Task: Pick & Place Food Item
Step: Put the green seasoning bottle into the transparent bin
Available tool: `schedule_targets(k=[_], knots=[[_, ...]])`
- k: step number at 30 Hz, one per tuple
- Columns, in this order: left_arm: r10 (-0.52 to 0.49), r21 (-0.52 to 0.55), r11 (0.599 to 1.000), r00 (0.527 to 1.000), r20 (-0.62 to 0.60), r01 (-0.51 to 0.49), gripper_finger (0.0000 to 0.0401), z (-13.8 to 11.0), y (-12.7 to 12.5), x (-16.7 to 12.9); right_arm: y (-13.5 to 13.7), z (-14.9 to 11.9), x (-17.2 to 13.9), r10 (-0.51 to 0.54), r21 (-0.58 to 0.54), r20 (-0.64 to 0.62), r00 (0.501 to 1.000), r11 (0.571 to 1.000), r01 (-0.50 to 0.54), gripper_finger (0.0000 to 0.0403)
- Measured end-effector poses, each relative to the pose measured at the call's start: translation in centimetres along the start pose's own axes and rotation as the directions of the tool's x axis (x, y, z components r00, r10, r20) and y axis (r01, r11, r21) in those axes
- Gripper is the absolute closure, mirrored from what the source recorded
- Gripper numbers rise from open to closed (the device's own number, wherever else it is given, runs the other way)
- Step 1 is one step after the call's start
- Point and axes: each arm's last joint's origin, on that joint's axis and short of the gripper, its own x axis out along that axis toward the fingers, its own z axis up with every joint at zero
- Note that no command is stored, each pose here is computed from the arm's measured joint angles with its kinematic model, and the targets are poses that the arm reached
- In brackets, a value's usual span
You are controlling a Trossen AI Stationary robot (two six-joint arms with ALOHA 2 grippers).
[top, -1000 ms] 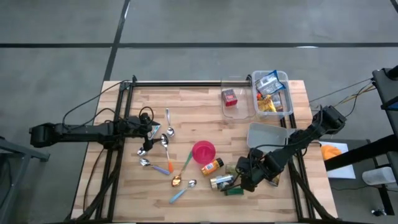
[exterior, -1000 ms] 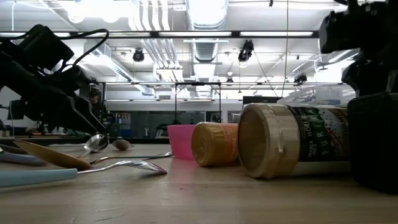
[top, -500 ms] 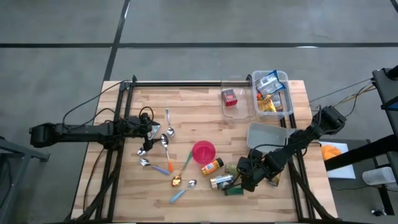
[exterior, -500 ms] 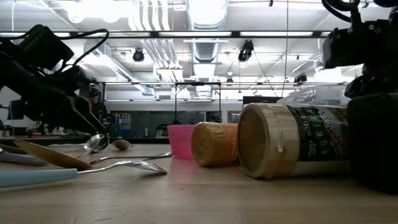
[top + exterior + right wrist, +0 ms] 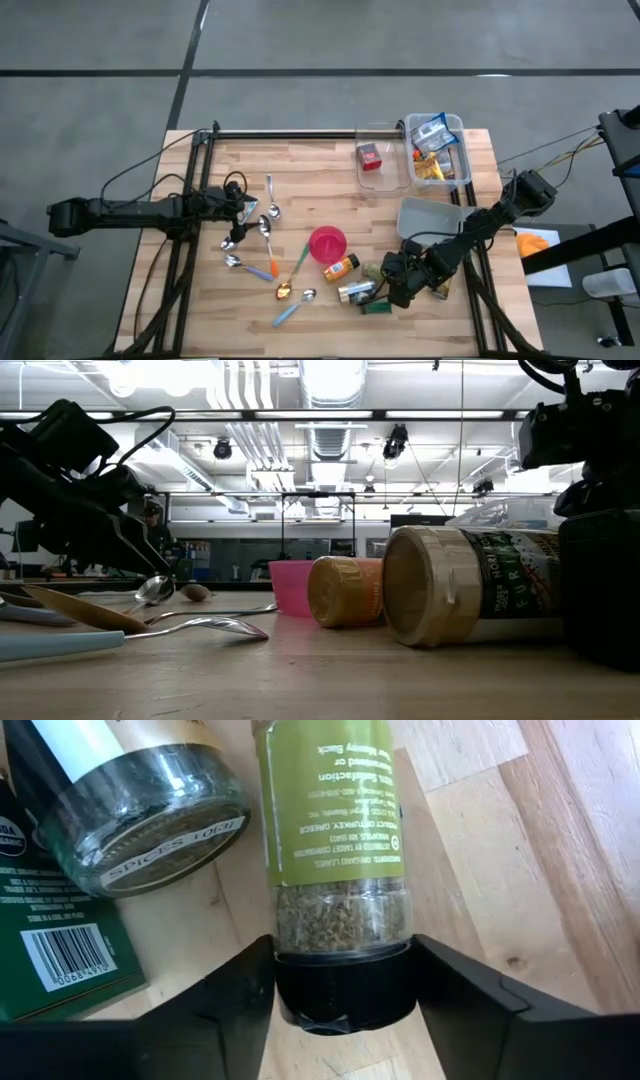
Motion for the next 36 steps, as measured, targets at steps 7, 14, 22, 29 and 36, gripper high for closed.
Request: schedule_targets(k=[7,14,22,29,36], knots=[[0.0,0.0,1.0,1.0,0.0,0.0,0.0005,0.0,0.0,0.0,0.0,0.0,0.0,0.0,0.0,0.001,1.0,1.0,0.0,0.0212],[0.0,0.0,1.0,1.0,0.0,0.0,0.0005,0.0,0.0,0.0,0.0,0.0,0.0,0.0,0.0,0.001,1.0,1.0,0.0,0.0208],[0.0,0.0,1.0,1.0,0.0,0.0,0.0005,0.0,0.0,0.0,0.0,0.2,-0.4,-0.016,-0.002,0.009,1.0,1.0,0.016,0.0208],[0.0,0.0,1.0,1.0,0.0,0.0,0.0005,0.0,0.0,0.0,0.9,2.6,-4.7,-0.068,0.141,0.189,0.98,0.989,0.041,0.0208],[0.0,0.0,1.0,1.0,0.0,0.0,0.0005,0.0,0.0,0.0,0.6,5.6,-8.5,-0.201,0.309,0.371,0.907,0.947,0.083,0.0208]])
